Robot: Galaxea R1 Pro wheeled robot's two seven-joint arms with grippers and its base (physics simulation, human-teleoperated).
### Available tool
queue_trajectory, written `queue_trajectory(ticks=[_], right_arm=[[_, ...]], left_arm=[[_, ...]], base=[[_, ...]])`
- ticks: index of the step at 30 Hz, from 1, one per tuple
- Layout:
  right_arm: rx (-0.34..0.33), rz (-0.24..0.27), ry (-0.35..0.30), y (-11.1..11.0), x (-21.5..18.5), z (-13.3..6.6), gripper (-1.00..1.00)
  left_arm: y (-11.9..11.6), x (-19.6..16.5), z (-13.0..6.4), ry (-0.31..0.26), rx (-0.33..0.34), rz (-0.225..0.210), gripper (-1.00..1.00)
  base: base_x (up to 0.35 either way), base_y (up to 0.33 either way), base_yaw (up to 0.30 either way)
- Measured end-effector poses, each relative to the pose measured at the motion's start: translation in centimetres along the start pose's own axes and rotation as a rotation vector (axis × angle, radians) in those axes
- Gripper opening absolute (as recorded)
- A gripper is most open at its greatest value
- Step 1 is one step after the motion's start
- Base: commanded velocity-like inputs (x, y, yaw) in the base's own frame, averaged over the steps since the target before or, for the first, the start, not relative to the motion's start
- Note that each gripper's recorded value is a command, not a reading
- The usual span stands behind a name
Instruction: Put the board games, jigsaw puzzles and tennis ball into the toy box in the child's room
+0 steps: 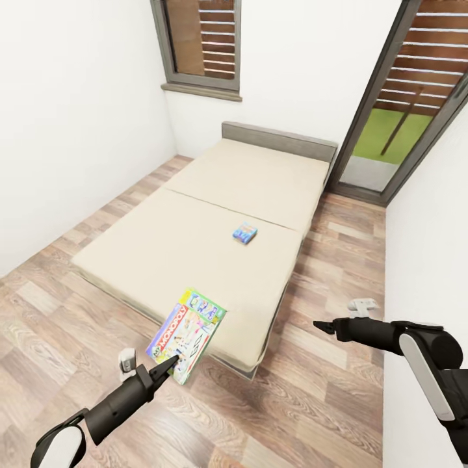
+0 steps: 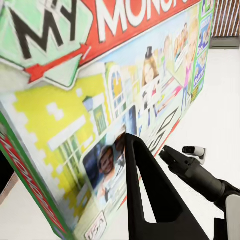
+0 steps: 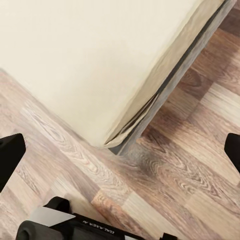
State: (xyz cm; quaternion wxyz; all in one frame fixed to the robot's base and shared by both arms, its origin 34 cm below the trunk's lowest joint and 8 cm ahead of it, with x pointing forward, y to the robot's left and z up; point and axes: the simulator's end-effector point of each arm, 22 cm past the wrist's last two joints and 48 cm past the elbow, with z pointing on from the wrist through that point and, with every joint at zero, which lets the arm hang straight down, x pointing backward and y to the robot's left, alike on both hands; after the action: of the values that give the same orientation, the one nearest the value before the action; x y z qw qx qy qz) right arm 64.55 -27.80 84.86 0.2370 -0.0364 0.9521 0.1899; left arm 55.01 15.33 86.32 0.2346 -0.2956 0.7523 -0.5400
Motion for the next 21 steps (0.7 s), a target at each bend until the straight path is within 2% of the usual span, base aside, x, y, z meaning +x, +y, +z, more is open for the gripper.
queue_trajectory(ticks=[5,6,10,21], right_arm=[[0.000,-0.003,-0.005,0.2,-0.2,-0.6,1.00],[0.001,-0.006,-0.004,0.3,-0.3,-0.8,1.00],[0.000,-0.010,-0.006,0.5,-0.4,-1.2,1.00],[0.000,-0.015,-0.016,1.1,-0.8,-2.6,1.00]], left_arm=[[-0.5,-0.2,-0.3,-0.009,0.003,0.003,-1.00],[-1.0,-0.6,-0.4,-0.028,0.013,0.017,-1.00],[-1.5,-0.7,-0.6,-0.041,0.018,0.032,-1.00],[-3.2,0.7,-0.7,-0.019,0.041,0.042,-1.00]], base=[[0.000,0.000,0.242],[0.000,0.000,0.230],[0.000,0.000,0.228],[0.000,0.000,0.226]])
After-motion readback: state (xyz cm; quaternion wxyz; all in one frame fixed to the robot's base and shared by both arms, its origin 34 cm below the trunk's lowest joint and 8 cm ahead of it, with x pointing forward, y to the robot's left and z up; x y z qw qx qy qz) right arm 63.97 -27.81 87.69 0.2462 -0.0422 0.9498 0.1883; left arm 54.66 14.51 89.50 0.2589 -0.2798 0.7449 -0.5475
